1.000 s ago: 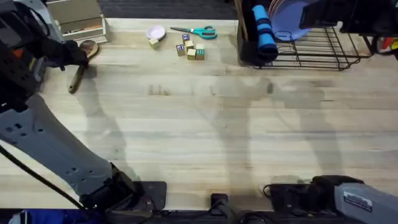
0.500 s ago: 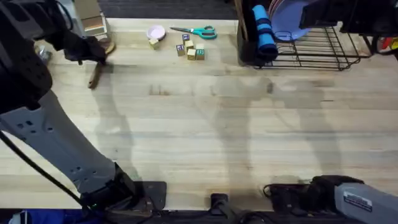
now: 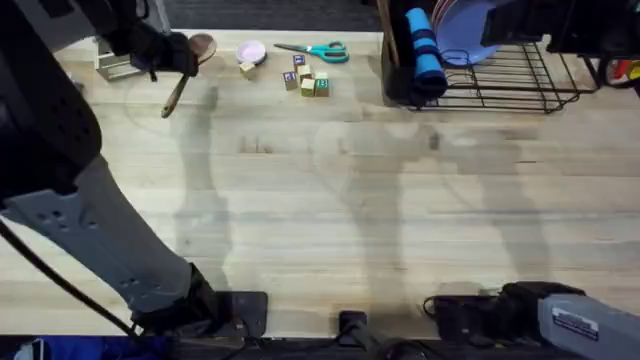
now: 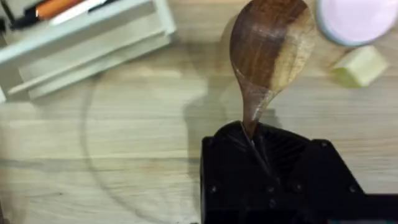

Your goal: Pick up the spoon on the table one by one and put them onto the rack

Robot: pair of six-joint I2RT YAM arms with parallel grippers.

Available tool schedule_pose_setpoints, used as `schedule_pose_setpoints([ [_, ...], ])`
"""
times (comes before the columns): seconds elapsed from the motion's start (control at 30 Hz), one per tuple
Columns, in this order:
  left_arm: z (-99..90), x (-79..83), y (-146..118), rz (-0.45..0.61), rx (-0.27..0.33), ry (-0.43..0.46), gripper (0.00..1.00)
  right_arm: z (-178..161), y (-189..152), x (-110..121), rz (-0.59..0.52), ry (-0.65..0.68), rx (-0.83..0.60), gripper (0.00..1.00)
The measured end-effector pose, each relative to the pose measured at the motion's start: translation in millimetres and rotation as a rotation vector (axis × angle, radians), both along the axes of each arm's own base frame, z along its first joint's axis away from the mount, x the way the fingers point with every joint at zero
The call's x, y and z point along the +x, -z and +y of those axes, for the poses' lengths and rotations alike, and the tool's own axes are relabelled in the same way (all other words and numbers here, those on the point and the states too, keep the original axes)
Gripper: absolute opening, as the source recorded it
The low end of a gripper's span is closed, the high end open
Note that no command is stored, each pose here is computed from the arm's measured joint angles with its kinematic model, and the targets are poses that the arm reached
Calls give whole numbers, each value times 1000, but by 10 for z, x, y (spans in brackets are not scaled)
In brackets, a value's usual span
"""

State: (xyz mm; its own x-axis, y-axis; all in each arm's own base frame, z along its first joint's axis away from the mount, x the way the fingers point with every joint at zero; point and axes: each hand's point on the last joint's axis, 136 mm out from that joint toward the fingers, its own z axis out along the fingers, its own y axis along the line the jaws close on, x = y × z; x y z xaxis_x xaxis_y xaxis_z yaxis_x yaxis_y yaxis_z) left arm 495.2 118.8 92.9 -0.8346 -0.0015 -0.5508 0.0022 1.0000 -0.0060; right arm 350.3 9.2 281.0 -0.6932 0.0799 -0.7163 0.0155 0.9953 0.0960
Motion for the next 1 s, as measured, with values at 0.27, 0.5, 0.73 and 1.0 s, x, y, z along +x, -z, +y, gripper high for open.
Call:
schedule_pose_setpoints([
  [0.27,-561,133,-355,-87,6,140,42,0,-1,1,0,0,0,992],
  [0.5,-1480,173,-549,-140,-28,339,42,0,-1,1,0,0,0,992],
  [0.73,-2387,178,-712,-217,-128,490,42,0,-1,1,-1,0,0,992],
  [1.0,-3135,167,-971,-323,-231,573,43,0,-1,1,0,0,0,992],
])
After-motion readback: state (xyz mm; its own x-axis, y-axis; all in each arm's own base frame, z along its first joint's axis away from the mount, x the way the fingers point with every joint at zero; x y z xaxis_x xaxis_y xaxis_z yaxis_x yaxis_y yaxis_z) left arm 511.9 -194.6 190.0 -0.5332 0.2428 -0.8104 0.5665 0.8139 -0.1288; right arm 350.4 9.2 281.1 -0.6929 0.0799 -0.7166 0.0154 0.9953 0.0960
